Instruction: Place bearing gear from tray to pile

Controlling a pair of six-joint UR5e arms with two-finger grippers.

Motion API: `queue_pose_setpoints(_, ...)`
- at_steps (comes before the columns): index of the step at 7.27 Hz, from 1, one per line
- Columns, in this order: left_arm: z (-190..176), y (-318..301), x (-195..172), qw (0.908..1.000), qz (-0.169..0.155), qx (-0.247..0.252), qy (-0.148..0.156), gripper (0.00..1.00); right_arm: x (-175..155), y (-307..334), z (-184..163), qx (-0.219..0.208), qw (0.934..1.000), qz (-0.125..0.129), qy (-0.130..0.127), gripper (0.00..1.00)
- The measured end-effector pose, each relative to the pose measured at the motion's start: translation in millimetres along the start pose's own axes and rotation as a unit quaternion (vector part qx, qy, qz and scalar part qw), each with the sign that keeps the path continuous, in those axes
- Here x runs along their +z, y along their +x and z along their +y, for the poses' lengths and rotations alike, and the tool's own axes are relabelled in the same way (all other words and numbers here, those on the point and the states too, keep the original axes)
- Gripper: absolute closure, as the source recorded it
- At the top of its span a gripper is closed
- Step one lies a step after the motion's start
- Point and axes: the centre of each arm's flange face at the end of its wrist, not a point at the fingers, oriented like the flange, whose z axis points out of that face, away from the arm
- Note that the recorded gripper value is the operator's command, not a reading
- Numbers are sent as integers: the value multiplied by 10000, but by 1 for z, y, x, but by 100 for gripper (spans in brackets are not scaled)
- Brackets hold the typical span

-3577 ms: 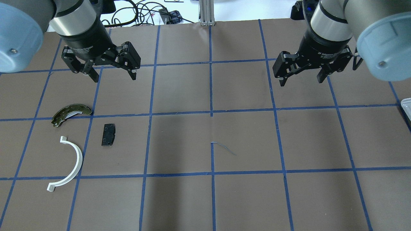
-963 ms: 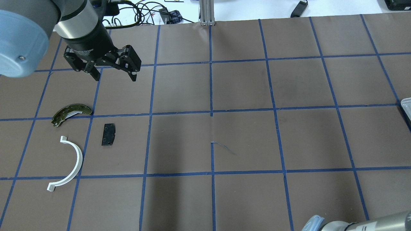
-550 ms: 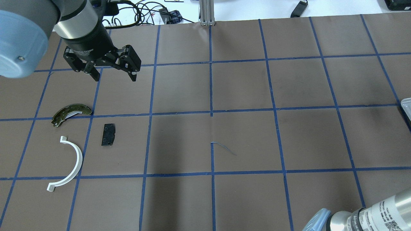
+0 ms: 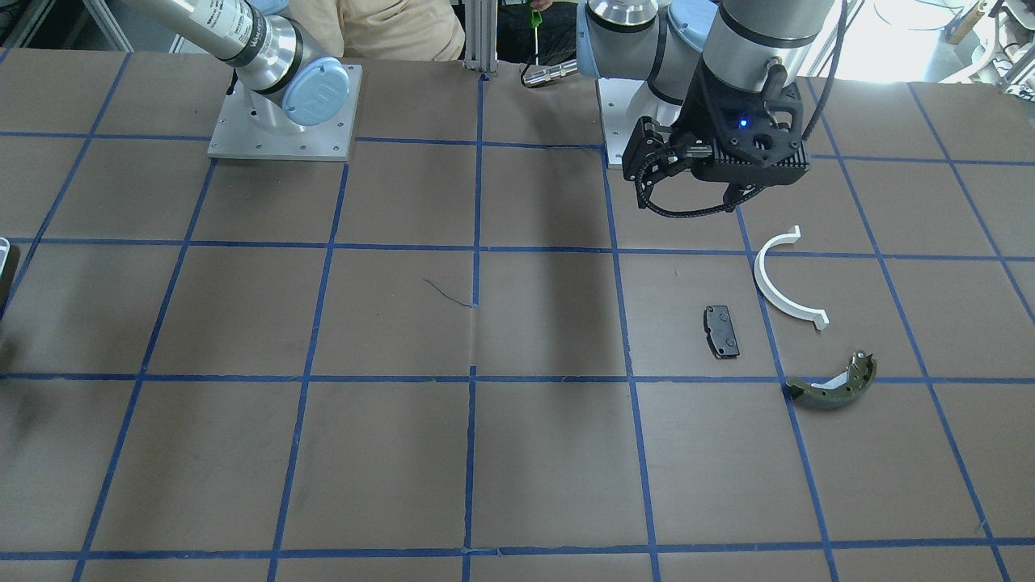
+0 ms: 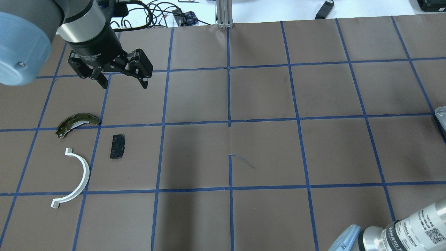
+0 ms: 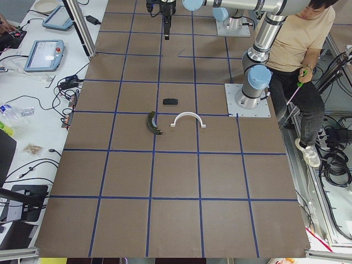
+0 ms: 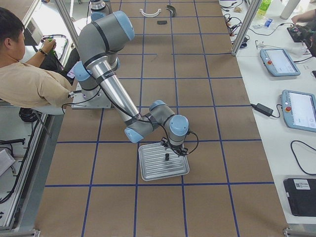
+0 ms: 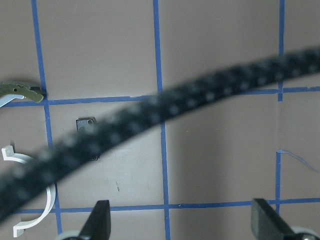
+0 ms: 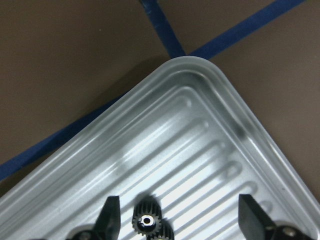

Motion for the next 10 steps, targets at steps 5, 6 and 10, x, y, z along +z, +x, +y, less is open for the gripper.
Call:
queue_pose_setpoints(5,1,0,-1,10000,-2,0,6,0,24,-21,3,-203,9986,-403,-275,49)
queue_pose_setpoints(6,1,0,-1,10000,-1,0,11,0,24,-22,4,-201,9985,-399,-301,55)
queue_pose_setpoints(10,1,0,-1,10000,14,1,12,0,21,-21,5,-182,9987,-345,-337,71)
